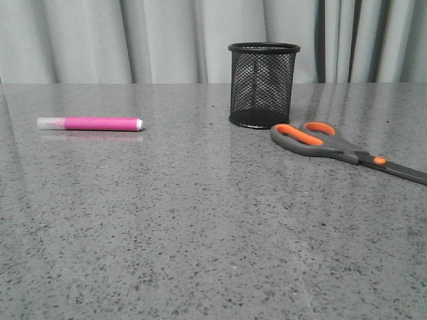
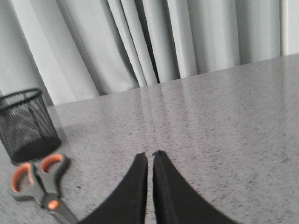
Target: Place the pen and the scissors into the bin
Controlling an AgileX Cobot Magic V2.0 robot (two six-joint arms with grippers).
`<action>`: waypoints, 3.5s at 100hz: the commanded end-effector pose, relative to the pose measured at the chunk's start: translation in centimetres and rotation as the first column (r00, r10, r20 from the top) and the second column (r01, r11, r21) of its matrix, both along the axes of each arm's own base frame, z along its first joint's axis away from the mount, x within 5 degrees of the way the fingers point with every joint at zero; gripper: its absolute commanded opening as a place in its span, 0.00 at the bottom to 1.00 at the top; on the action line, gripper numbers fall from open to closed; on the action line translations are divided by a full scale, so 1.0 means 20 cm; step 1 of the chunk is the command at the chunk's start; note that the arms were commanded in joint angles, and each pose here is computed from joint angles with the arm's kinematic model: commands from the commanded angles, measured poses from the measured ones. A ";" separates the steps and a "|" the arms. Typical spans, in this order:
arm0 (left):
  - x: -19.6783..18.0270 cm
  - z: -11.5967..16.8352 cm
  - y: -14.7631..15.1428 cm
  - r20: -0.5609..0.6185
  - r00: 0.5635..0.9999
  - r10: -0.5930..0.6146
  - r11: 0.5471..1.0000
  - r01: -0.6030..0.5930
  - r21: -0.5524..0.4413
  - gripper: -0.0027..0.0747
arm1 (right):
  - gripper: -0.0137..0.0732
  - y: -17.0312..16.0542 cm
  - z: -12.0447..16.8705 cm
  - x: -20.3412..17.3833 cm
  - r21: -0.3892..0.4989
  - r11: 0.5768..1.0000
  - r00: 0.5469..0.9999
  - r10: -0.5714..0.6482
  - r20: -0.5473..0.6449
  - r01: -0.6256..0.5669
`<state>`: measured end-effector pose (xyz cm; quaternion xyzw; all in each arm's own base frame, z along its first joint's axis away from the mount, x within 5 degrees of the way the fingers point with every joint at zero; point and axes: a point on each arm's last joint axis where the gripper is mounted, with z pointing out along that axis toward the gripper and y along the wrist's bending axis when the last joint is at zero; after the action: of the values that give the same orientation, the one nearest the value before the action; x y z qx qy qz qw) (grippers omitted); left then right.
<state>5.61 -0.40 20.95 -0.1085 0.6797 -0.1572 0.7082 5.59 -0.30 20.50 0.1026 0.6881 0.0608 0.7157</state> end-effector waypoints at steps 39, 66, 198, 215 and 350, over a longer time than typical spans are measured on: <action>-0.03 0.14 -0.01 0.061 0.997 -0.043 0.956 0.059 -0.287 0.01 | 0.10 0.02 0.17 -0.02 0.244 0.968 0.997 0.046 0.064 -0.060; 0.08 0.52 -0.07 -0.111 0.985 -0.136 0.986 0.145 0.082 0.01 | 0.10 0.05 0.40 0.15 0.130 0.984 0.963 0.148 -0.227 -0.121; 1.34 0.56 -0.39 -0.578 0.424 -0.697 0.141 0.872 0.469 0.52 | 0.66 0.10 0.66 0.60 0.023 0.925 0.767 0.327 -0.551 -0.378; 1.52 0.46 -0.41 -0.611 0.332 -0.719 -0.065 0.843 0.534 0.52 | 0.66 0.10 0.66 0.60 0.015 0.924 0.767 0.327 -0.552 -0.383; 1.62 0.72 -0.58 -0.617 0.273 -0.738 -0.119 0.847 0.518 0.01 | 0.66 0.10 0.66 0.60 0.014 0.923 0.765 0.327 -0.554 -0.384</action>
<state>40.73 -10.65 28.13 0.6444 0.6755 -0.1916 0.3029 17.26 1.76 32.29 -0.0596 0.8894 0.1305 0.4341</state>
